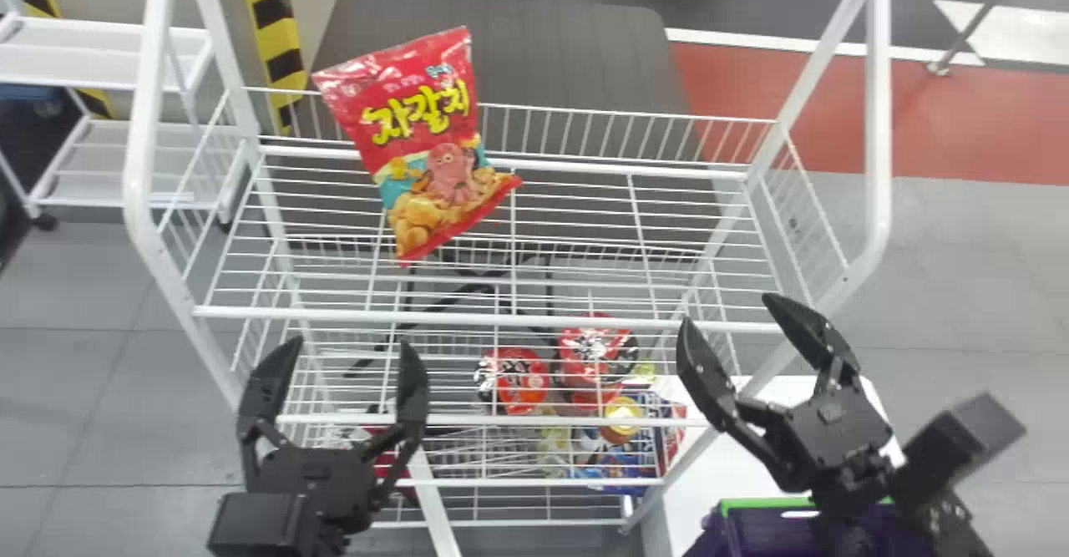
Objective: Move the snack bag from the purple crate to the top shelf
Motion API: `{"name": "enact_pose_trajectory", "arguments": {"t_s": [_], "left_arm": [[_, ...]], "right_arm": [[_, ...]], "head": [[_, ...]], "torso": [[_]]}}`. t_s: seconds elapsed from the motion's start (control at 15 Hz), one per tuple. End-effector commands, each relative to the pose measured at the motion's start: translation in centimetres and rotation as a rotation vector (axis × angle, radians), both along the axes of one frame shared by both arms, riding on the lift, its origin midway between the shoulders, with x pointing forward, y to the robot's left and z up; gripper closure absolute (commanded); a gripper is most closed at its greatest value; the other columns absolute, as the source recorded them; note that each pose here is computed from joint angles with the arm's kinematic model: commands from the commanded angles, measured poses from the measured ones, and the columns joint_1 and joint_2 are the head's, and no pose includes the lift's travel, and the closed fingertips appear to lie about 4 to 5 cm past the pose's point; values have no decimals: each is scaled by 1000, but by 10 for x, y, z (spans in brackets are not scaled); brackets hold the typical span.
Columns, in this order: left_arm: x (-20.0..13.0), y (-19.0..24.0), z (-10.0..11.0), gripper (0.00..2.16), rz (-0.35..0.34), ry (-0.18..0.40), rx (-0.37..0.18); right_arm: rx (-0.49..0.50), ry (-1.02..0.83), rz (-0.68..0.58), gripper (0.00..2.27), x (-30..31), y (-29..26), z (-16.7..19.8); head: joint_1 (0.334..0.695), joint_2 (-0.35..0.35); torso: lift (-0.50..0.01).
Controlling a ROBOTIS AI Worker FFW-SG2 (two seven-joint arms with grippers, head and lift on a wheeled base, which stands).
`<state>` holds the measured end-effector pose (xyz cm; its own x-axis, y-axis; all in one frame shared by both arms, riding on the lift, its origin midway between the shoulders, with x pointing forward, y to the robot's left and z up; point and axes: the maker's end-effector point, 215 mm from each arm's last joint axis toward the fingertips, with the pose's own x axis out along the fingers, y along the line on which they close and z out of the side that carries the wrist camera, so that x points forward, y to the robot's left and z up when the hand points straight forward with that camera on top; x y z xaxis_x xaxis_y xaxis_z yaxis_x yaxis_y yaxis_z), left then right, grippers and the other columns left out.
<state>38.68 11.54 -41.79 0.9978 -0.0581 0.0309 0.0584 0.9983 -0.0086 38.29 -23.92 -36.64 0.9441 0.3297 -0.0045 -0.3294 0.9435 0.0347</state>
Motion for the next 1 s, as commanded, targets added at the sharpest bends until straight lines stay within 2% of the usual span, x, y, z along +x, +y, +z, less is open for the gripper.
{"name": "enact_pose_trajectory", "arguments": {"t_s": [0.0,0.27,0.33,0.53,0.8,0.87,0.93], "left_arm": [[0,0,2,124,2,14,1],[3,-13,5,134,-49,51,12],[8,-17,4,134,-55,83,20],[34,-26,12,130,-54,125,16],[74,-45,19,130,-32,215,-22],[80,-54,24,130,-26,227,-25],[86,-61,35,130,-18,212,-39]], "right_arm": [[-24,-15,-20,110,-23,-13,-14],[-17,18,-41,113,-42,-20,-46],[-19,18,-41,113,-46,-20,-51],[-32,3,-57,113,-57,-27,-64],[-36,-30,-60,117,-60,-28,-62],[-36,-33,-60,117,-61,-29,-64],[-37,-35,-59,120,-60,-29,-64]], "head": [[695,-179],[695,-223],[695,-231],[695,-248],[695,-260],[695,-263],[695,-268]], "torso": [[4],[4],[4],[4],[4],[4],[4]]}}
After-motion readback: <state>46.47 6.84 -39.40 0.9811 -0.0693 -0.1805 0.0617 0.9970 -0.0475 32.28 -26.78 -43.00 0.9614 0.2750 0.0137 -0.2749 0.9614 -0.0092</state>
